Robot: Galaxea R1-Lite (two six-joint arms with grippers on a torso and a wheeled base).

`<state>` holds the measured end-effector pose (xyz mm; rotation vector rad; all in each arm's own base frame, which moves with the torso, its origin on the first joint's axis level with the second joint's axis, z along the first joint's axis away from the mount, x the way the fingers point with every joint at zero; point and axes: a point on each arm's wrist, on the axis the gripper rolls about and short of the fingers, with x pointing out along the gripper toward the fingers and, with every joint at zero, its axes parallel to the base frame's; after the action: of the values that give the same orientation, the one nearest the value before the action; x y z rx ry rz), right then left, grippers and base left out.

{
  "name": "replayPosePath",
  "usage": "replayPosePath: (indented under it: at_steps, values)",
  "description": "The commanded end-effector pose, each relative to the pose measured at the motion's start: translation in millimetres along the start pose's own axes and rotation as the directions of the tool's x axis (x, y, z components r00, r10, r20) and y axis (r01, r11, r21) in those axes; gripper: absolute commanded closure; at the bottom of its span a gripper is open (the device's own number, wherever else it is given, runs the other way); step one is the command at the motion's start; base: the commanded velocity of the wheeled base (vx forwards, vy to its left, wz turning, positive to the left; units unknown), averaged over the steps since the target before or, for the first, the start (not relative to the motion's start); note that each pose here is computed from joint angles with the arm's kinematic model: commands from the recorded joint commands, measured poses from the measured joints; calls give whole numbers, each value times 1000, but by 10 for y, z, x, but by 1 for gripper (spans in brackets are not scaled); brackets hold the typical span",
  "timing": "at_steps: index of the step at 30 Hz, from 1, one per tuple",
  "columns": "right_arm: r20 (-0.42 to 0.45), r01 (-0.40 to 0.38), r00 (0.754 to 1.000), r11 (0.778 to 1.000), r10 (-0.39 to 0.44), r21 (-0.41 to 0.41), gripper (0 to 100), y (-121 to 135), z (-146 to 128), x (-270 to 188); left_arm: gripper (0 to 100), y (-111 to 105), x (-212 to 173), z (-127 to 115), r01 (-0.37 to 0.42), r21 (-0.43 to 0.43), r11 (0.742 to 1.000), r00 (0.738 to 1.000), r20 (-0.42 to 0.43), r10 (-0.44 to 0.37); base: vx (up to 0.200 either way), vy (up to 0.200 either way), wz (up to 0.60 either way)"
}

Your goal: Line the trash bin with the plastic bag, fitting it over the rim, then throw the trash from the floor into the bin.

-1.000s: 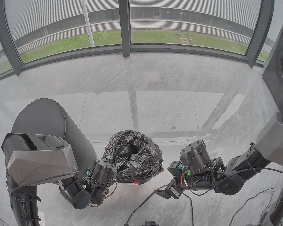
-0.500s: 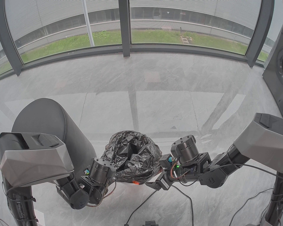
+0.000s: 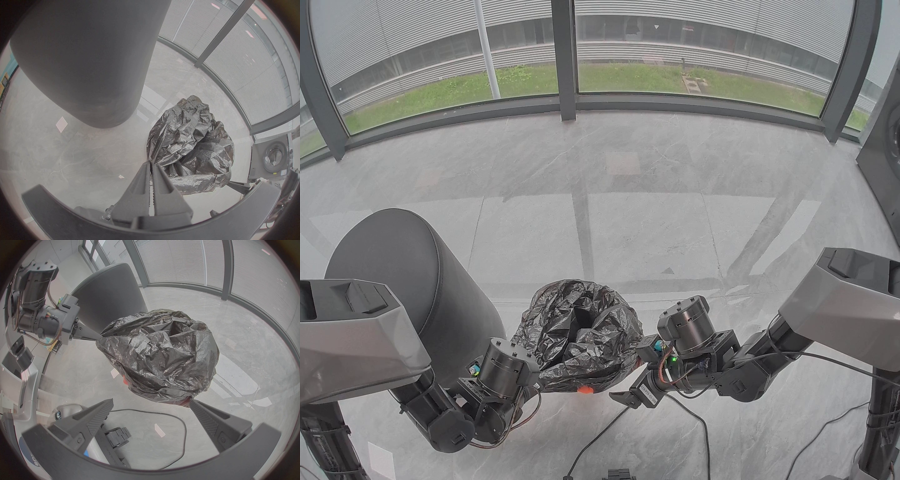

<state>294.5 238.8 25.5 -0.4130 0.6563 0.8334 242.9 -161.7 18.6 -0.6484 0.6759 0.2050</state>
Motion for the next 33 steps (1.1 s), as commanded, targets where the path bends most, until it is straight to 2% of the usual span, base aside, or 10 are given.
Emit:
replayPosePath:
  at_steps: [1,5,14,19,23,33]
  values:
    - [-1,0,1000,1000,0,0,0,2,-11,19,100,-47,-67,-56,22,-7,1000,1000,-15,-22,0,0,0]
    - [25,5,1000,1000,-5,-4,0,-2,9,18,100,-13,-5,-179,-3,-2,1000,999,-43,3,0,0,0]
    - [33,7,999,1000,-7,8,0,9,40,59,100,41,75,-238,-37,14,999,998,-49,38,0,0,0]
    - [40,9,999,1000,-10,24,0,25,70,123,100,7,168,-256,-52,12,999,999,-4,52,0,0,0]
    - [27,66,997,996,-68,52,0,12,71,168,100,-21,181,-236,-49,13,999,999,11,49,0,0,0]
    - [-7,113,994,990,-113,82,0,0,4,250,100,-24,187,-231,-48,10,999,999,18,48,0,0,0]
